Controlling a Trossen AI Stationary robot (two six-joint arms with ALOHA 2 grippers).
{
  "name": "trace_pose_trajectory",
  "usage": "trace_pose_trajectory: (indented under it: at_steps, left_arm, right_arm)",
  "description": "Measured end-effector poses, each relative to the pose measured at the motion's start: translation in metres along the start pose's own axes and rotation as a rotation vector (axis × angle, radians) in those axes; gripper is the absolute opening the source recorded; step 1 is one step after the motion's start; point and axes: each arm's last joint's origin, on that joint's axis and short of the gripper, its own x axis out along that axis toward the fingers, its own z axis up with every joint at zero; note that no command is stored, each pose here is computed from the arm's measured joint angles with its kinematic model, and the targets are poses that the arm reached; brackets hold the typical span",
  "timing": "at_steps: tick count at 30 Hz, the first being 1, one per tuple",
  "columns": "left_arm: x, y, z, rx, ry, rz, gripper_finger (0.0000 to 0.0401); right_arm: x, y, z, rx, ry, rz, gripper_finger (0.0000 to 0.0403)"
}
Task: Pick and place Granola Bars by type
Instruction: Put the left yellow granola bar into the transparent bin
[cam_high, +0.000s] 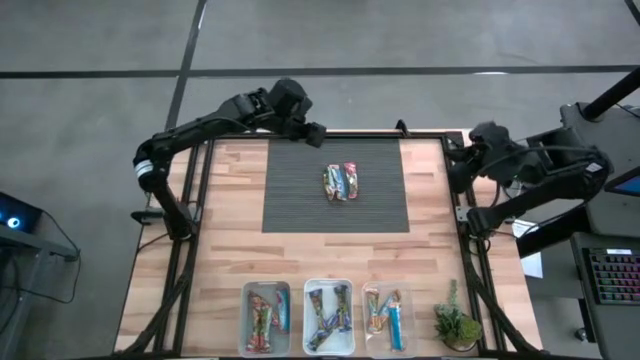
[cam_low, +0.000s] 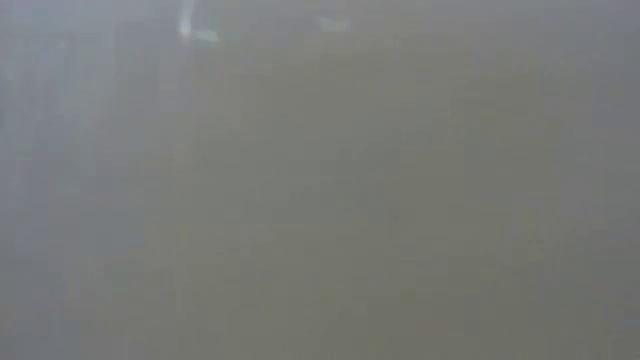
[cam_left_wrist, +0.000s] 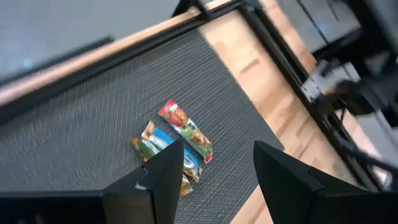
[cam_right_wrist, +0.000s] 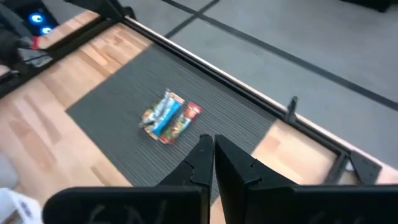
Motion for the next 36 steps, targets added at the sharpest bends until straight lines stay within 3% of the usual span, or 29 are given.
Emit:
trace_pose_trajectory:
  at_steps: [5, 10, 16, 27, 36]
  left_arm:
    - [0.032, 0.007, -0.004, -0.181, 0.058, 0.061, 0.0178]
    - [0.066, 0.015, -0.015, -0.257, 0.166, 0.117, 0.0178]
    - [0.095, 0.018, -0.027, -0.311, 0.304, 0.083, 0.0178]
    - [0.131, 0.018, -0.048, -0.431, 0.277, 0.28, 0.0178]
    - [0.152, 0.006, -0.071, -0.401, 0.283, 0.353, 0.0178]
  right_arm:
    - [0.011, -0.007, -0.017, 0.032, 0.019, -0.039, 0.0008]
    - [0.018, -0.009, -0.027, 0.028, 0.035, -0.06, 0.0008]
    - [0.023, -0.008, -0.031, 0.013, 0.045, -0.073, 0.0008]
    - [0.023, -0.007, -0.031, -0.001, 0.039, -0.064, 0.0008]
    - [0.023, -0.006, -0.03, -0.007, 0.034, -0.057, 0.0008]
